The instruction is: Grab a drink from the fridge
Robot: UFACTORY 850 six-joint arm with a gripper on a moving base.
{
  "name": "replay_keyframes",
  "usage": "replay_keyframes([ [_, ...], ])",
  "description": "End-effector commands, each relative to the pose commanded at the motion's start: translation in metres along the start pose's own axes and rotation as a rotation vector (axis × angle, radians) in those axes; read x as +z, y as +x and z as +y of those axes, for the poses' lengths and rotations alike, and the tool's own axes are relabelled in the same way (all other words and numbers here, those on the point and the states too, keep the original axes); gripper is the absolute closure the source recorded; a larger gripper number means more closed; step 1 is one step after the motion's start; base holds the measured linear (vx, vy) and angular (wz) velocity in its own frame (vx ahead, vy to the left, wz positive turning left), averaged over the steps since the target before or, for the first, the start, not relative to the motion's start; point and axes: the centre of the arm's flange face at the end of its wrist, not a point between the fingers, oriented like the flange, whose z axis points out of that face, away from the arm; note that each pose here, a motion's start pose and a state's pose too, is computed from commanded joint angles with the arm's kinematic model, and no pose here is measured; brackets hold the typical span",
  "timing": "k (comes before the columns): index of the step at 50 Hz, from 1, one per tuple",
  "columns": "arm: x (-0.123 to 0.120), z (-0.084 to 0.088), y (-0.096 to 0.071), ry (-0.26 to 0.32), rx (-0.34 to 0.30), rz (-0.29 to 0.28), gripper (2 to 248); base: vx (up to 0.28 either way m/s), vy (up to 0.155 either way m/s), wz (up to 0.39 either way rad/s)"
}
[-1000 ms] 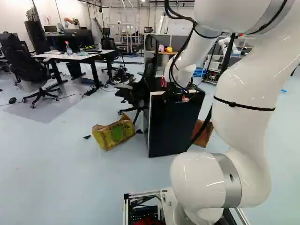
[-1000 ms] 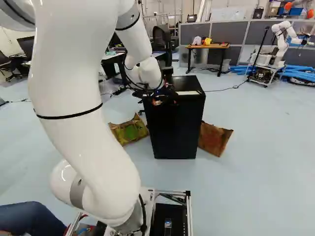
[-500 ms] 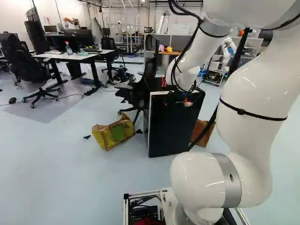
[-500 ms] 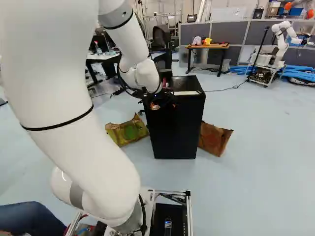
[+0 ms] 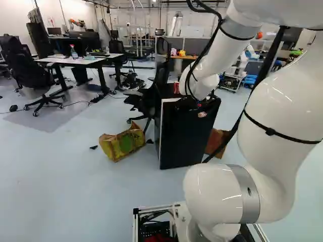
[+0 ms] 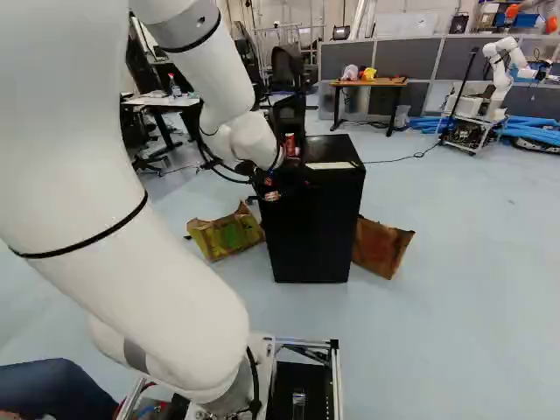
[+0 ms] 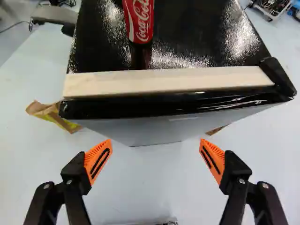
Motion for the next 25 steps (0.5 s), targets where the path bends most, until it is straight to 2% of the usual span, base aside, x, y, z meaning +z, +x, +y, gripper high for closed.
replay_keyframes([
  [25,-0.003,0.001,0.023,-0.013,0.047,0.263,3,0.000,0.000,0.000],
])
